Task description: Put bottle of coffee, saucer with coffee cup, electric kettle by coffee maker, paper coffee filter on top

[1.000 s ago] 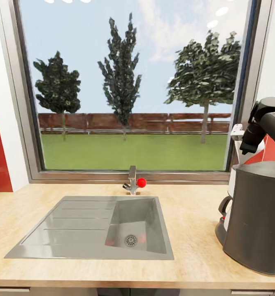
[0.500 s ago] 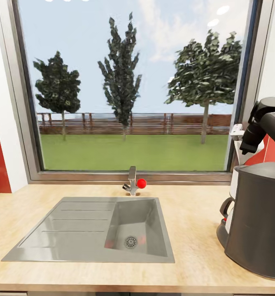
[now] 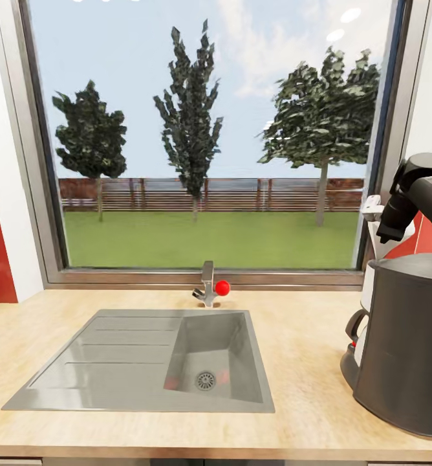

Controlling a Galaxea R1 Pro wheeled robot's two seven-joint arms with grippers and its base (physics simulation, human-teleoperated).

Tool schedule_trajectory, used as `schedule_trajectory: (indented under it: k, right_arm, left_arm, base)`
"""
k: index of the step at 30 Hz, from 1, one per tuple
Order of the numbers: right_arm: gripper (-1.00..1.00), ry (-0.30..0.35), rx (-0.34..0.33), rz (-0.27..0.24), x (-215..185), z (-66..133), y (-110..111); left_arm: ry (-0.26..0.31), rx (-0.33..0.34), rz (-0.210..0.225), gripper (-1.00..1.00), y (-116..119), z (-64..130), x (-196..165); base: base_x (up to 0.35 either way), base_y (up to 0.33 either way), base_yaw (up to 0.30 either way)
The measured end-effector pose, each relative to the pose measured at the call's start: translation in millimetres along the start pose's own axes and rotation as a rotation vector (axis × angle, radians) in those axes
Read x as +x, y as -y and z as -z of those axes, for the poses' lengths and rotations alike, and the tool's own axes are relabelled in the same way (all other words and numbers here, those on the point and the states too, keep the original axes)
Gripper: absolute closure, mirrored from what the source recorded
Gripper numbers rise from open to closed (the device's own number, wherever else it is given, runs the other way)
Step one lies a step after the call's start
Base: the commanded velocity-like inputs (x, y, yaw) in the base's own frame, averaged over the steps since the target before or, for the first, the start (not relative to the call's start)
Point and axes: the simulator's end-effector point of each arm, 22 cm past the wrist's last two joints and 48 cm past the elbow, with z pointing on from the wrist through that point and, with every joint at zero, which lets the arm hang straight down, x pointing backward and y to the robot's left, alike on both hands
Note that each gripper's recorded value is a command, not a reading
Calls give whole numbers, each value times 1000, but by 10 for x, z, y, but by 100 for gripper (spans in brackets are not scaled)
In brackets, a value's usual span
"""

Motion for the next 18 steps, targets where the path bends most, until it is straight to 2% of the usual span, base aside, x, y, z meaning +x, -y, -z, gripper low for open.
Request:
schedule_trajectory:
  k: [18]
  right_arm:
    - [100,1,0,-2,9,-54,-39]
  left_arm:
    - [0,0,0,-100,-3,-64,25]
  base:
    - [0,0,0]
